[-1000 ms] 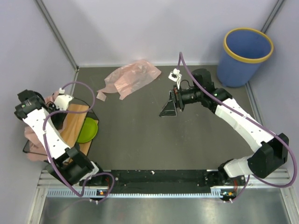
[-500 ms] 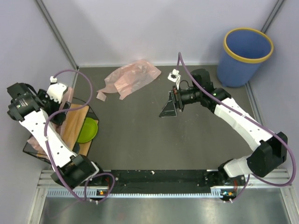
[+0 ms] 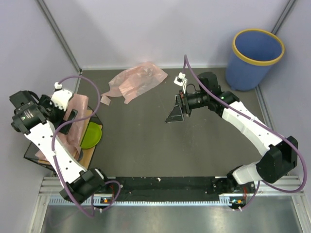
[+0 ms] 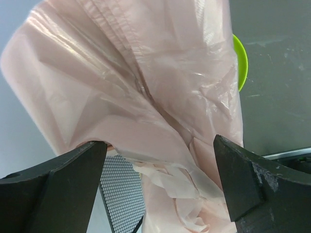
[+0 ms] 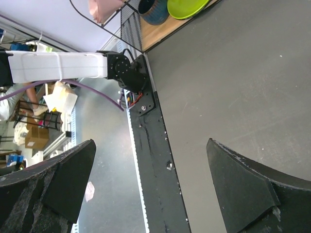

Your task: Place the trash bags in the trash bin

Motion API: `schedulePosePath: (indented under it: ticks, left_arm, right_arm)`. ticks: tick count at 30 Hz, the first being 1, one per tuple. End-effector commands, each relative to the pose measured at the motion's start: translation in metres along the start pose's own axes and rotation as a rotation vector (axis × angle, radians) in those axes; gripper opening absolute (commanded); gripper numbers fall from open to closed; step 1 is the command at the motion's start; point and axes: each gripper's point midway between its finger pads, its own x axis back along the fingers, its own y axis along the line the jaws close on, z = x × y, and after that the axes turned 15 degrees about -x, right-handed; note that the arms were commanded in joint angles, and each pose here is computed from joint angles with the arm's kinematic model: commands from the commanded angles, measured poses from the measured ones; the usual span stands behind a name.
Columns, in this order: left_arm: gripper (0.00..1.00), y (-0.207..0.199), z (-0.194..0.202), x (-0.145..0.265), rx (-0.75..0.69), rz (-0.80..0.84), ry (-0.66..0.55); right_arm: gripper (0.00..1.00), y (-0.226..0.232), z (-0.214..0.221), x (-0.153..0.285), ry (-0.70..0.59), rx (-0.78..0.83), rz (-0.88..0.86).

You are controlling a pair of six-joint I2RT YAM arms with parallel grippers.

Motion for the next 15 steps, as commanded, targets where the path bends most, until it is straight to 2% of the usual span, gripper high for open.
schedulePosePath:
  ticks: [1,5,10,11,13,14,15]
  left_arm:
    - [0.93,-0.047,-0.004,0.002,-0.018,0.133,-0.036]
    - [0.80,-0.057,0.005,-0.018,-0.040,0.141,0.005]
    - [0.76,-0.061,0.033,-0.050,-0.039,0.108,0.139]
    - [0.67,-0.049,0.035,-0.055,-0.042,0.062,0.146]
    - [0.56,-0.041,0.041,-0.059,-0.013,0.033,0.186]
    - [0.45,-0.038,0.044,-0.057,-0.009,0.026,0.213]
    - [0.38,-0.036,0.045,-0.056,-0.004,0.028,0.223]
  right_arm:
    - [0.99,0.006,-0.004,0.001,0.003,0.035,-0.023]
    - [0.99,0.003,-0.004,0.000,0.006,0.032,-0.018]
    - [0.99,0.002,-0.008,-0.002,0.007,0.028,-0.014]
    - [0.99,0.002,-0.008,-0.002,0.006,0.028,-0.012]
    - [0.99,0.002,-0.008,-0.002,0.008,0.028,-0.013]
    - [0.99,0.002,-0.008,-0.002,0.009,0.026,-0.013]
    - [0.99,0.002,-0.008,-0.002,0.009,0.027,-0.013]
